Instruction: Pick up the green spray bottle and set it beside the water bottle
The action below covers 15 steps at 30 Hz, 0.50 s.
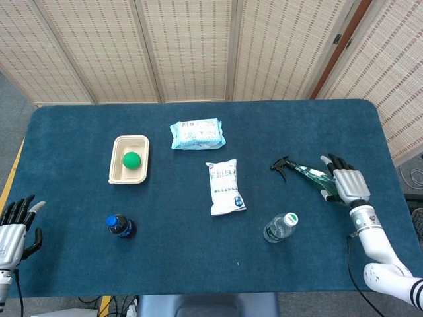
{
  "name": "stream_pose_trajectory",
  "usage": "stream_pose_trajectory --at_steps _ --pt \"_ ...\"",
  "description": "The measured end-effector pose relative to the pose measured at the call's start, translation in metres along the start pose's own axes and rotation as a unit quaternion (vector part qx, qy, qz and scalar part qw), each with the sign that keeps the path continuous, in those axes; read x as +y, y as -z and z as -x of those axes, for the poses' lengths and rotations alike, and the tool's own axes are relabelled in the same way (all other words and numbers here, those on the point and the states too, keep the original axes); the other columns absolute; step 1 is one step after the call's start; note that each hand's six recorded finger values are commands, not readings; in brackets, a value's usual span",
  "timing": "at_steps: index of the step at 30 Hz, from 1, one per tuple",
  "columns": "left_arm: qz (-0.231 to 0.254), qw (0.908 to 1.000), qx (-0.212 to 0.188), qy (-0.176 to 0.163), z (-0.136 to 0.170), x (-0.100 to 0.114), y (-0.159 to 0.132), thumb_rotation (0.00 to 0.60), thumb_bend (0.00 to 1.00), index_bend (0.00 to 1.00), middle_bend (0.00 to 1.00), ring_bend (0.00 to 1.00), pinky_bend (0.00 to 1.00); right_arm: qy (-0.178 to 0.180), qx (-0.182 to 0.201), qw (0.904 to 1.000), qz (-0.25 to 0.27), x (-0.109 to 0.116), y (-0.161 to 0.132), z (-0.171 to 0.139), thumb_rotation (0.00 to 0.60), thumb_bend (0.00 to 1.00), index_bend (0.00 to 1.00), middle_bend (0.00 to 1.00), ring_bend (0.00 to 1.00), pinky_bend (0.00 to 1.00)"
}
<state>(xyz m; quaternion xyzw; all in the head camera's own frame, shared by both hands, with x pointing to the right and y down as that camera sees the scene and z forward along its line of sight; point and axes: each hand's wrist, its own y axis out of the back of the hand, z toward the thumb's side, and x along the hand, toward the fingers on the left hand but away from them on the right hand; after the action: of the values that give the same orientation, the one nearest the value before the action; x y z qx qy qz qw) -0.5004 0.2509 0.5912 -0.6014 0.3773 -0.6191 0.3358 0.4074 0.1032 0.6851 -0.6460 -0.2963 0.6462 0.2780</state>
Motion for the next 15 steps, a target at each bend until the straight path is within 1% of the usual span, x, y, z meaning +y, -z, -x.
stream_pose_trajectory --at_steps 6,15 --pt "-0.001 1.0 -0.006 -0.002 0.003 0.0 -0.003 0.6 0.61 0.14 0.05 0.0 0.0 -0.018 -0.002 0.9998 -0.01 -0.007 0.004 0.006 0.6 0.24 0.0 0.04 0.0 0.19" --pt "-0.001 0.9999 -0.016 0.003 0.001 -0.006 -0.007 0.6 0.61 0.14 0.05 0.0 0.0 -0.033 0.002 0.9989 -0.032 -0.004 -0.004 0.018 0.6 0.24 0.0 0.04 0.0 0.19"
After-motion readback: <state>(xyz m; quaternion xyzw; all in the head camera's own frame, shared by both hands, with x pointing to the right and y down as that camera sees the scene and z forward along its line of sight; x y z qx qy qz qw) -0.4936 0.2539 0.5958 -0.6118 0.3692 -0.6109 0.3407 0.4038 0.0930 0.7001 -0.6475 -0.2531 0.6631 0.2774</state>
